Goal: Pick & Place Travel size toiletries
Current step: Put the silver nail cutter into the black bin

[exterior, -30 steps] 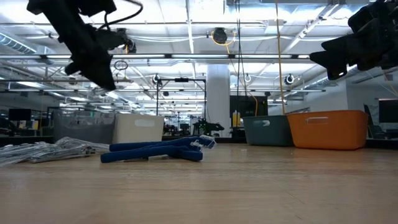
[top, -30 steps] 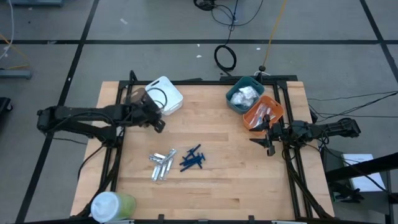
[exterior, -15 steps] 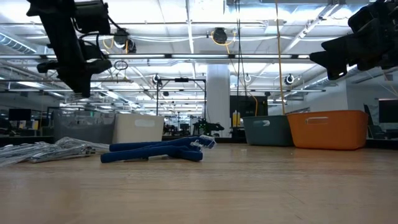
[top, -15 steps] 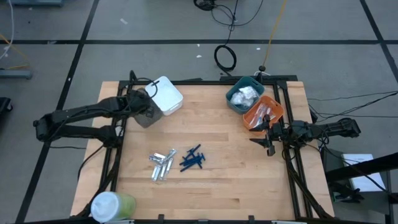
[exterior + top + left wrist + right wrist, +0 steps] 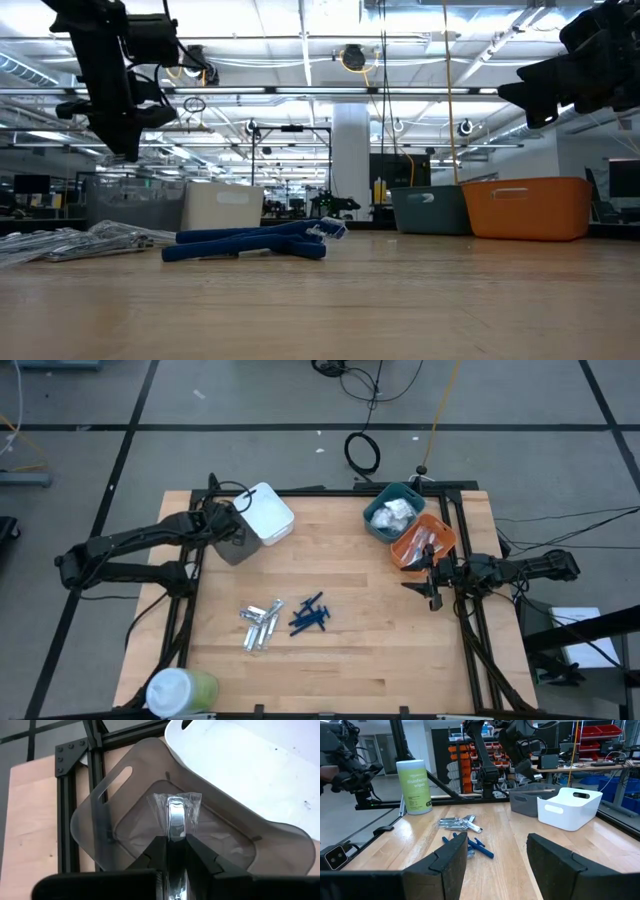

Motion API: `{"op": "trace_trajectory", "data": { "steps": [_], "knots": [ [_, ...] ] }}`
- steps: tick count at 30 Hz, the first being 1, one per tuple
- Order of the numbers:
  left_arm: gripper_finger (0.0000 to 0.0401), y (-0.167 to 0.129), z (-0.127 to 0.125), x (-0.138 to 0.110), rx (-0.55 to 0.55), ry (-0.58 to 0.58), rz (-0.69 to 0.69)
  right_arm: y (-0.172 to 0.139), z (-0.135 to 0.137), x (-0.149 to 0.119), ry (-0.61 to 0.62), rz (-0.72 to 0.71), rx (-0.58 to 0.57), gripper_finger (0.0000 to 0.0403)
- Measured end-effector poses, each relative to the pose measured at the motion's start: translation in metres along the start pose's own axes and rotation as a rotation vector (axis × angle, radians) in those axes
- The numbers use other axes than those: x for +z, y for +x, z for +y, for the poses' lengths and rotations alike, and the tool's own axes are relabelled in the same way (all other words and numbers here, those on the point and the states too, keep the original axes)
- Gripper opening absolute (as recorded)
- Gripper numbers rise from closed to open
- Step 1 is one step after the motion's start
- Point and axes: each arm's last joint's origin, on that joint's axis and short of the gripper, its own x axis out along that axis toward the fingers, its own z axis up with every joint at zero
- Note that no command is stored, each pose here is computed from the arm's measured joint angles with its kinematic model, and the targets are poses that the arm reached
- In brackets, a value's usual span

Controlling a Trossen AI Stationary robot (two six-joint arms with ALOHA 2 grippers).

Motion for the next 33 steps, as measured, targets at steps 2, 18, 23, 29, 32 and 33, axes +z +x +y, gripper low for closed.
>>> {"op": "trace_trajectory", "data": {
  "steps": [2, 18, 23, 29, 32, 33],
  "knots": [
    [0.0038, 0.0, 0.0, -0.001, -0.005, -0.002, 0.013, 0.0, 0.0, 0.0, 0.0, 0.0, 0.0, 0.0196],
    [0.019, 0.0, 0.0, -0.002, -0.024, 0.031, 0.042, 0.0, 0.0, 0.0, 0.0, 0.0, 0.0, 0.0196],
    [0.0211, 0.0, 0.0, -0.002, -0.028, 0.098, 0.04, 0.0, 0.0, 0.0, 0.0, 0.0, 0.0, 0.0196],
    [0.0214, -0.005, -0.011, -0.004, -0.257, 0.183, 0.113, 0.0, 0.0, 0.0, 0.0, 0.0, 0.0, 0.0193],
    [0.0214, -0.01, -0.02, -0.005, -0.403, 0.2, 0.126, 0.0, 0.0, 0.0, 0.0, 0.0, 0.0, 0.0193],
    [0.0214, -0.012, -0.023, -0.005, -0.444, 0.214, 0.126, 0.0, 0.0, 0.0, 0.0, 0.0, 0.0, 0.0193]
  ]
}}
